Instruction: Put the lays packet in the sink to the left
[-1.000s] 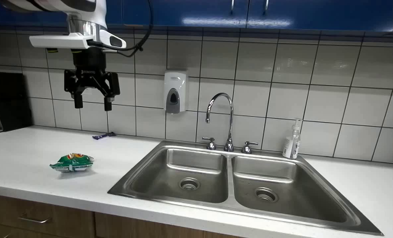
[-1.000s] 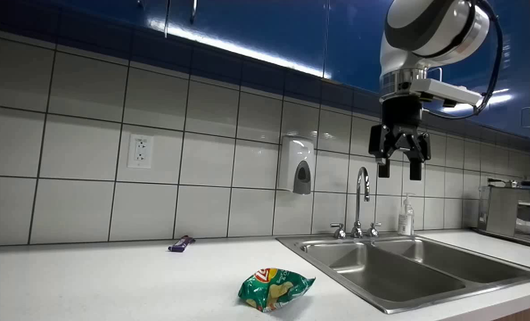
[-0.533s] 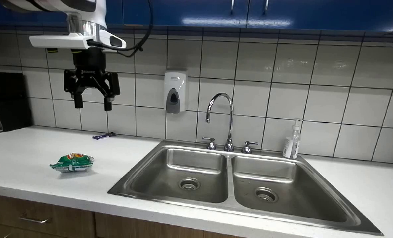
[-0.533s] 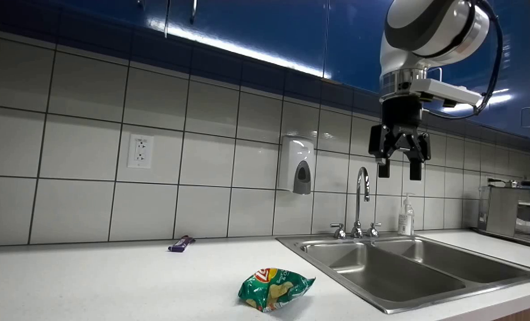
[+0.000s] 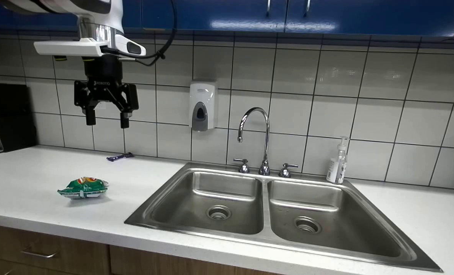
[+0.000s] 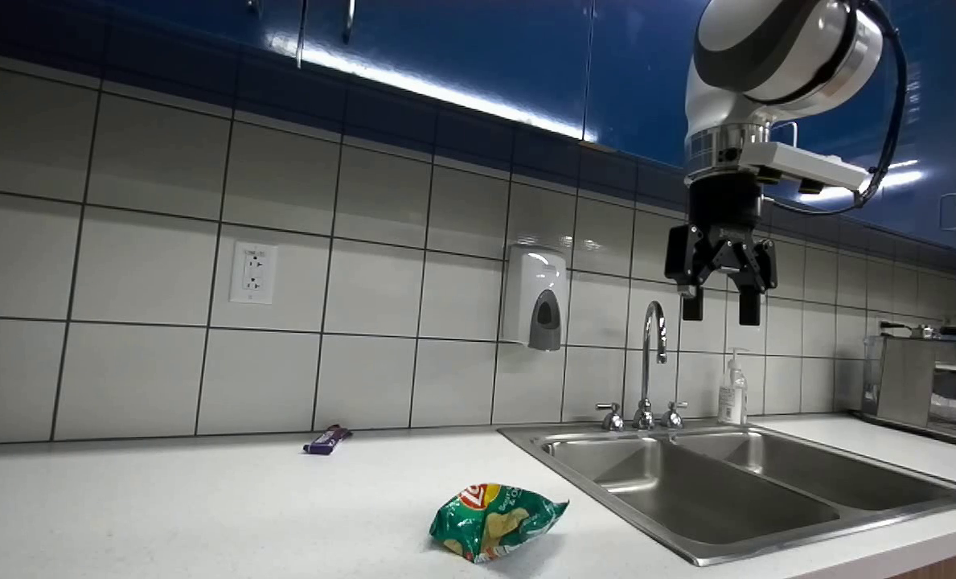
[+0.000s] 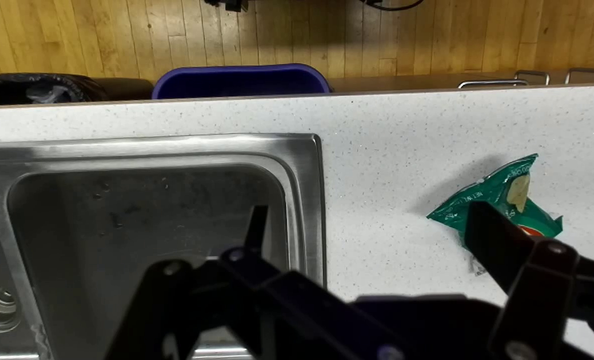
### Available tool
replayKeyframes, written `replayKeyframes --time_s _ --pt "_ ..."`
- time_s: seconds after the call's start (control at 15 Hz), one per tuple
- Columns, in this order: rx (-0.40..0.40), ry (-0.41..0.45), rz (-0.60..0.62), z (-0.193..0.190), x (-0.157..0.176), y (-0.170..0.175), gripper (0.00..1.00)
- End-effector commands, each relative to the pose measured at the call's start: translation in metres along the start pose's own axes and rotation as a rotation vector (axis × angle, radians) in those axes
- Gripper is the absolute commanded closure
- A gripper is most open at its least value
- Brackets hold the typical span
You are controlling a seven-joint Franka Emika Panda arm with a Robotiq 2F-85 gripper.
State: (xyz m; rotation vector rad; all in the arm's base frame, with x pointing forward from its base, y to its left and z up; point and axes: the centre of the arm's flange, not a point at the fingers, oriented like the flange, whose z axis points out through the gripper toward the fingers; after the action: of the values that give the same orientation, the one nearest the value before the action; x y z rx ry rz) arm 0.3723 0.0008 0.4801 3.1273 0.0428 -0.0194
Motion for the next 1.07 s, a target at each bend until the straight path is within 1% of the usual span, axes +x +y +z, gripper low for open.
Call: replayKeyframes --time_s 0.0,0.13,0.2,0.4,0.53,0.73,1.0 --pt "0.000 0.000 0.000 0.000 0.000 0.000 0.00" --pt "-0.001 0.000 -0.003 0.001 0.000 0.000 0.00" --pt "0.008 -0.010 -0.034 0.004 0.002 -0.001 0.00" --pt "0.040 -0.040 -0.170 0.015 0.012 -0.008 0.00" --pt "0.047 -0.062 -0.252 0.024 0.017 -0.013 0.00" --pt "0.057 -0.089 -0.354 0.039 0.026 -0.016 0.00" --pt "0.045 -0.112 -0.469 0.057 0.040 -0.022 0.00"
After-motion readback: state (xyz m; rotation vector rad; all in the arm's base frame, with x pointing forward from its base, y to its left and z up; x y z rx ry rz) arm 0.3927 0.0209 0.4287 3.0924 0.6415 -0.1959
